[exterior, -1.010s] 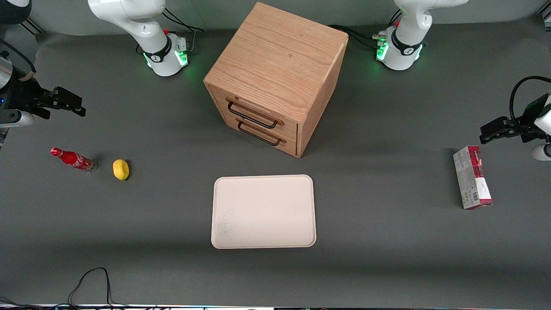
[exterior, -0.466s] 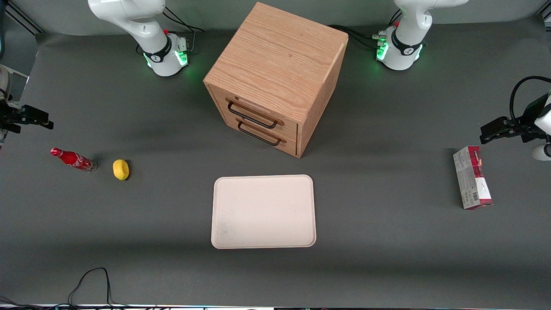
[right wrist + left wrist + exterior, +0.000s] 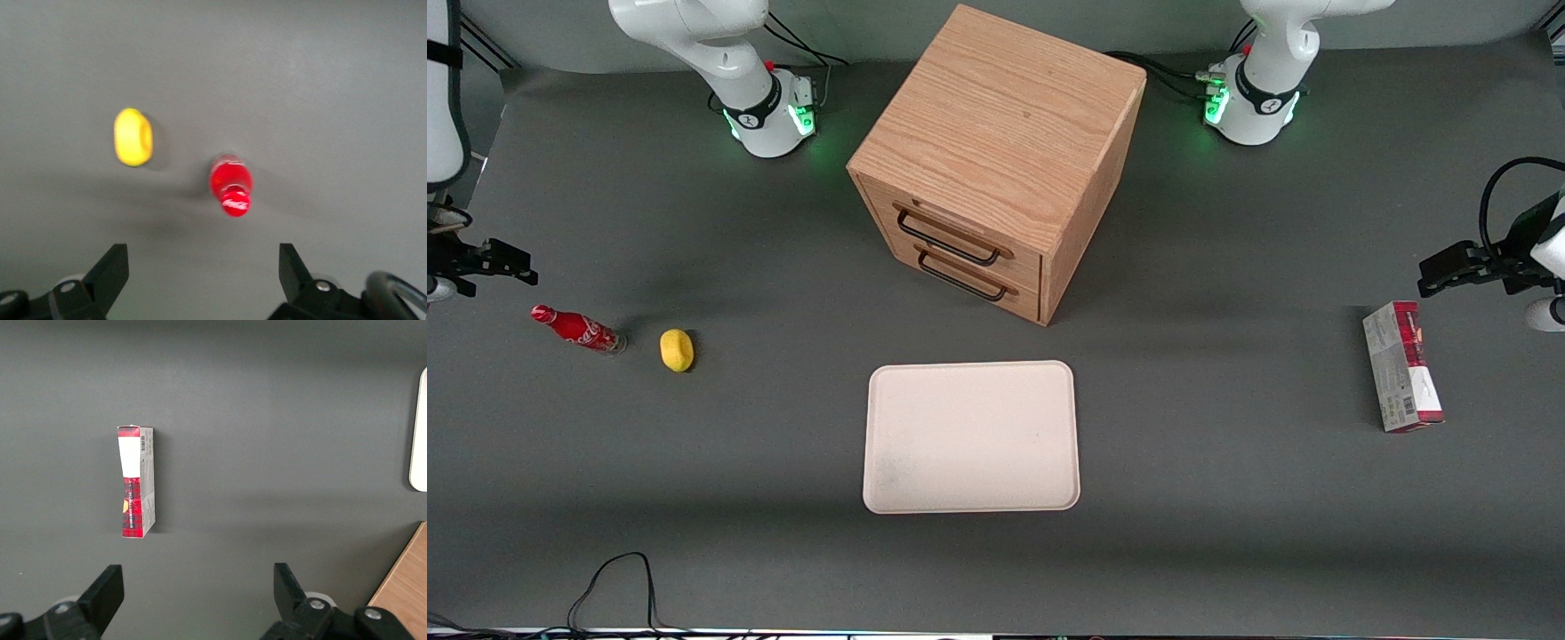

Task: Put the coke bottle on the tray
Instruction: 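Move the right gripper down toward the red Coca-Cola bottle, then close the right gripper around the bottle's cap end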

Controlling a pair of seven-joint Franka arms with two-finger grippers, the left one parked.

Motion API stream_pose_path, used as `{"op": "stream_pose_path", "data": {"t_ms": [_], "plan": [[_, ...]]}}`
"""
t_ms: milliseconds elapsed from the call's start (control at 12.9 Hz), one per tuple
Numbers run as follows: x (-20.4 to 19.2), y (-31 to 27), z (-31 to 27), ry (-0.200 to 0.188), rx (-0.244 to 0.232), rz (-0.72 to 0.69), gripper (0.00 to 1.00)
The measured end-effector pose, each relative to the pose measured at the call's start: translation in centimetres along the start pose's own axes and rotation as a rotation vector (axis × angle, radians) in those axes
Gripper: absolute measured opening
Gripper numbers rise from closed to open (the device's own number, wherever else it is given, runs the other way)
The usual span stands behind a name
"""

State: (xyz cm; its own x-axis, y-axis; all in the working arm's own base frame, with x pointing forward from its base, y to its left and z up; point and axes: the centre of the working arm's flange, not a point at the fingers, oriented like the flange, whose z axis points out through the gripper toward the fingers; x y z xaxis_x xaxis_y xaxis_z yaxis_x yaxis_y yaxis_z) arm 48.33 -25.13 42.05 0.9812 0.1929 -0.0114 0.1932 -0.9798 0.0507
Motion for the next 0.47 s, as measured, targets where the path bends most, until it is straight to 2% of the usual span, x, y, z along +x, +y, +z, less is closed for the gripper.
{"op": "stream_pose_path", "data": {"t_ms": [155,466], "plan": [[-0.6,1.1,3.2,0.000,-0.012,-0.012,1.00],[0.0,1.4,8.6,0.022,0.044,-0.025,1.00]]}}
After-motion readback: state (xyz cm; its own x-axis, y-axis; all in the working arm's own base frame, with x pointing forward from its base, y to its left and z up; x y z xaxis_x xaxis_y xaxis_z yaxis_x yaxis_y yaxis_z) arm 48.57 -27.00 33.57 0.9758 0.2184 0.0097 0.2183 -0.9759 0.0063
